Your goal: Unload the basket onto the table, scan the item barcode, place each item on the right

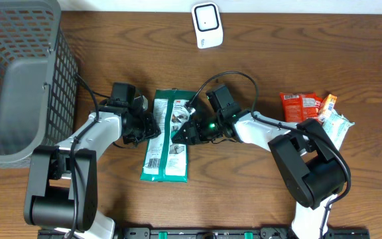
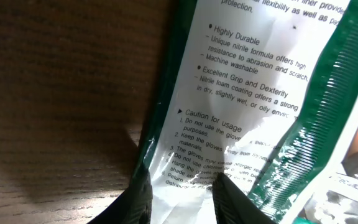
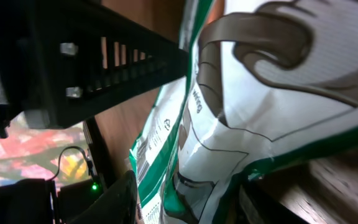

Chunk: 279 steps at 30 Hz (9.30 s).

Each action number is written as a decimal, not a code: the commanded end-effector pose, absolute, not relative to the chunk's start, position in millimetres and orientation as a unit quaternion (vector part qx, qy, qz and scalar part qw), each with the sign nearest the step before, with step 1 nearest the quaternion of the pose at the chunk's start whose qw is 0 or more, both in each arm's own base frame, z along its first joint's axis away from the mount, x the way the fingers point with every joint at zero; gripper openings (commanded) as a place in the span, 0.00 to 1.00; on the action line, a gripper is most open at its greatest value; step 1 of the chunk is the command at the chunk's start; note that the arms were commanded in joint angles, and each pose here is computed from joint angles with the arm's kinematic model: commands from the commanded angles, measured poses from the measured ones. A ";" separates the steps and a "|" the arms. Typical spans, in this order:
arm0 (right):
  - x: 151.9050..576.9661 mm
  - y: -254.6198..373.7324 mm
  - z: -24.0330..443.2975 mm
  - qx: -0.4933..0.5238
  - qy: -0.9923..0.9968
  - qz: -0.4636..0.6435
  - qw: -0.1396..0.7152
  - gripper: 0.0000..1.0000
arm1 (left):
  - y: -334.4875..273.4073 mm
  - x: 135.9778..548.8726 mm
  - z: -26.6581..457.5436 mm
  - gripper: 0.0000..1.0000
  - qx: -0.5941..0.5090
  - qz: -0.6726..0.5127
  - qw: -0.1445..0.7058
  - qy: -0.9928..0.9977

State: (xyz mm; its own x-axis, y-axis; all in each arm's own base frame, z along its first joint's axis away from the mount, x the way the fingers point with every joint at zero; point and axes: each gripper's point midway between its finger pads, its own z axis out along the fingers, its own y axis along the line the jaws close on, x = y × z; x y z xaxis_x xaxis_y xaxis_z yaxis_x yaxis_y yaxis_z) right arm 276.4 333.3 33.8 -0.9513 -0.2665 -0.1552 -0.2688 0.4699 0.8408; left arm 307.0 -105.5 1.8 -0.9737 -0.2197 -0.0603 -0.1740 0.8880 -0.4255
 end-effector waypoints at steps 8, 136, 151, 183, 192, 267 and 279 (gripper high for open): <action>254.5 358.5 27.2 -0.220 0.850 0.478 0.017 0.44 | -96.0 280.3 -26.1 0.35 -0.113 -0.181 0.010 0.977; 305.7 247.3 68.7 -0.208 0.927 0.274 0.149 0.01 | -23.4 292.5 84.3 0.85 -0.141 -0.035 0.234 0.961; 309.0 244.4 87.4 -0.221 0.922 0.266 0.174 0.01 | -23.3 292.4 84.2 0.85 -0.141 -0.035 0.233 0.962; 319.4 234.3 189.7 -0.272 0.927 0.183 0.180 0.01 | -23.4 292.5 84.2 0.86 -0.141 -0.035 0.234 0.961; 347.1 233.9 245.6 -0.308 0.903 0.122 0.273 0.01 | -23.4 292.4 84.2 0.86 -0.141 -0.035 0.233 0.962; 633.6 326.7 133.9 -0.650 0.516 -0.385 0.404 0.01 | -23.4 292.5 84.2 0.86 -0.141 -0.035 0.234 0.961; 634.5 318.8 99.9 -0.612 0.586 -0.336 0.411 0.03 | -23.4 292.5 84.2 0.86 -0.141 -0.035 0.234 0.961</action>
